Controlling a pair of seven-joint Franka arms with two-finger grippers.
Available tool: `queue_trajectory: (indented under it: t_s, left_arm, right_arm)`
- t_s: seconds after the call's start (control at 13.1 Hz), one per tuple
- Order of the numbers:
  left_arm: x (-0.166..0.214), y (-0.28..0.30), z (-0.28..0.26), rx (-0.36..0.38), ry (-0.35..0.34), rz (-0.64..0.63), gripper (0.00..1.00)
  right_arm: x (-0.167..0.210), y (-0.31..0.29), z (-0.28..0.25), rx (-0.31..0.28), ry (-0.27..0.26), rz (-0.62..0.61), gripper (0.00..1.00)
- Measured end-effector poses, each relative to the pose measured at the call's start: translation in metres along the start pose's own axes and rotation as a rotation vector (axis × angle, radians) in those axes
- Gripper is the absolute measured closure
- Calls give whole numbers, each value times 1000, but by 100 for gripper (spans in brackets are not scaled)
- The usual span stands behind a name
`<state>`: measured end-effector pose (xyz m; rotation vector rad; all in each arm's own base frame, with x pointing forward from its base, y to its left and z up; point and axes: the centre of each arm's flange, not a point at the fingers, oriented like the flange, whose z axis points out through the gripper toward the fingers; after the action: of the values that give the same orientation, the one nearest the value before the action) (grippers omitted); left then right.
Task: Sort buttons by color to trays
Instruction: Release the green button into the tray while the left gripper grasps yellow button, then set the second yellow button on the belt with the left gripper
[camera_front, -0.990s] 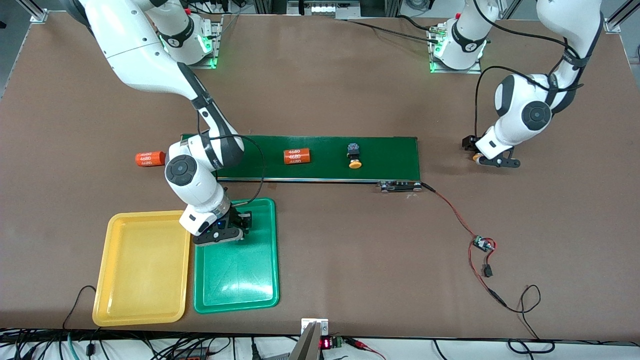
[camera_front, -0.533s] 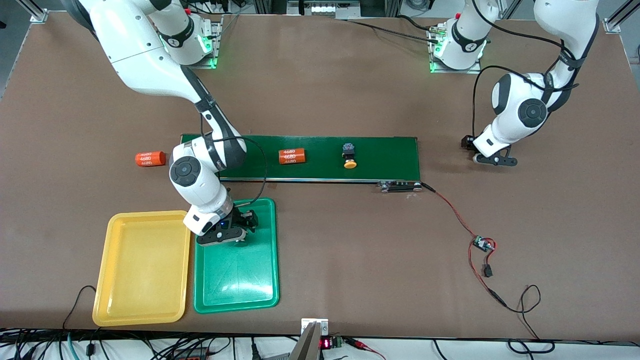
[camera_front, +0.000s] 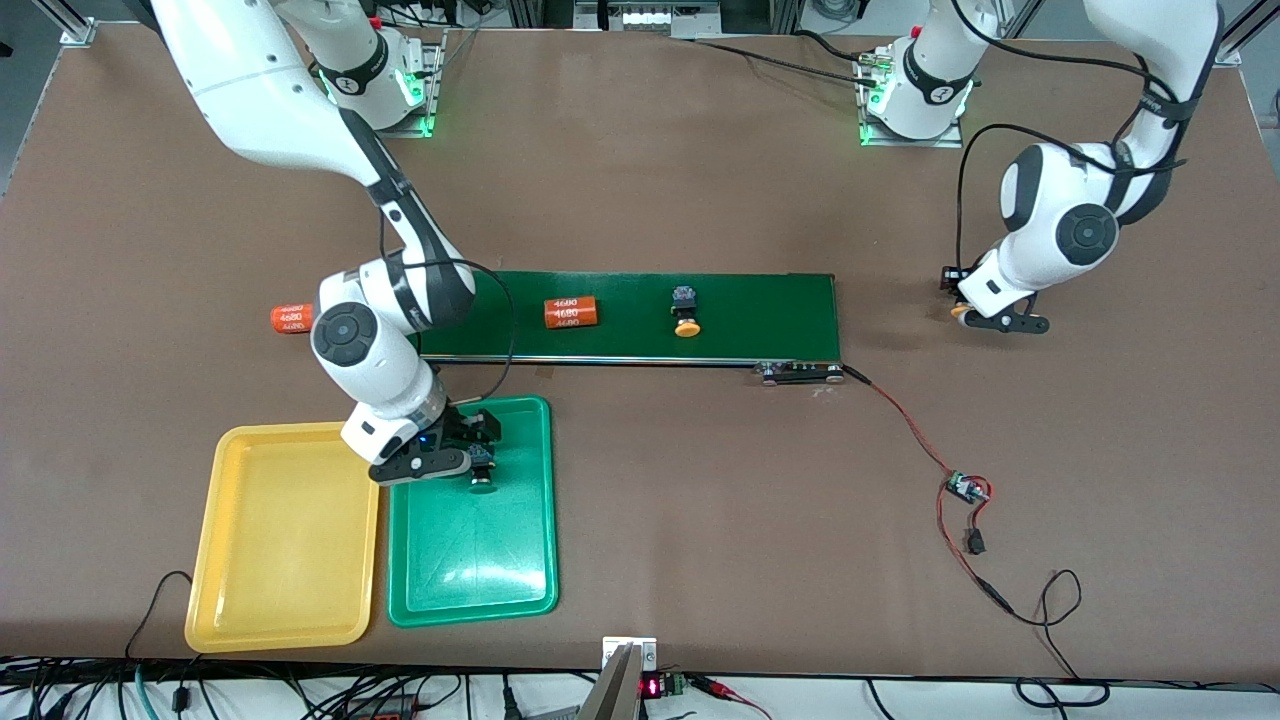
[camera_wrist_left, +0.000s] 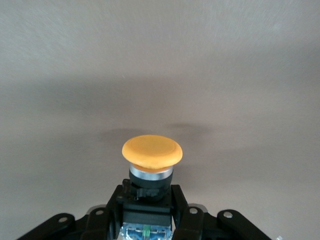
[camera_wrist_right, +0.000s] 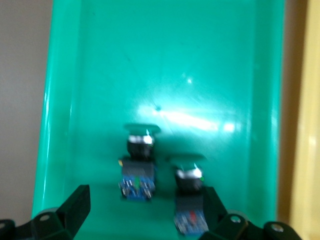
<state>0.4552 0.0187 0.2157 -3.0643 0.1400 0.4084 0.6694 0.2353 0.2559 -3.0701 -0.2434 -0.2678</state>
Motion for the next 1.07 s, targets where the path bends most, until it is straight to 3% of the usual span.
queue_trajectory:
  t_s: [0.38, 0.61, 0.76, 1.07]
  left_arm:
    - [31, 48, -84, -52, -27, 45, 59]
    - [41, 107, -118, -81, 2, 67, 59]
    - [40, 159, -124, -82, 9, 45, 59]
    - [47, 241, -105, -96, 46, -26, 59]
  right_arm:
    - [-22, 40, -57, -41, -86, 47, 0]
    - [-45, 64, -96, -68, -164, 81, 0]
    - [-60, 69, -125, -74, -193, 88, 0]
    - [-96, 61, -153, -76, -202, 113, 0]
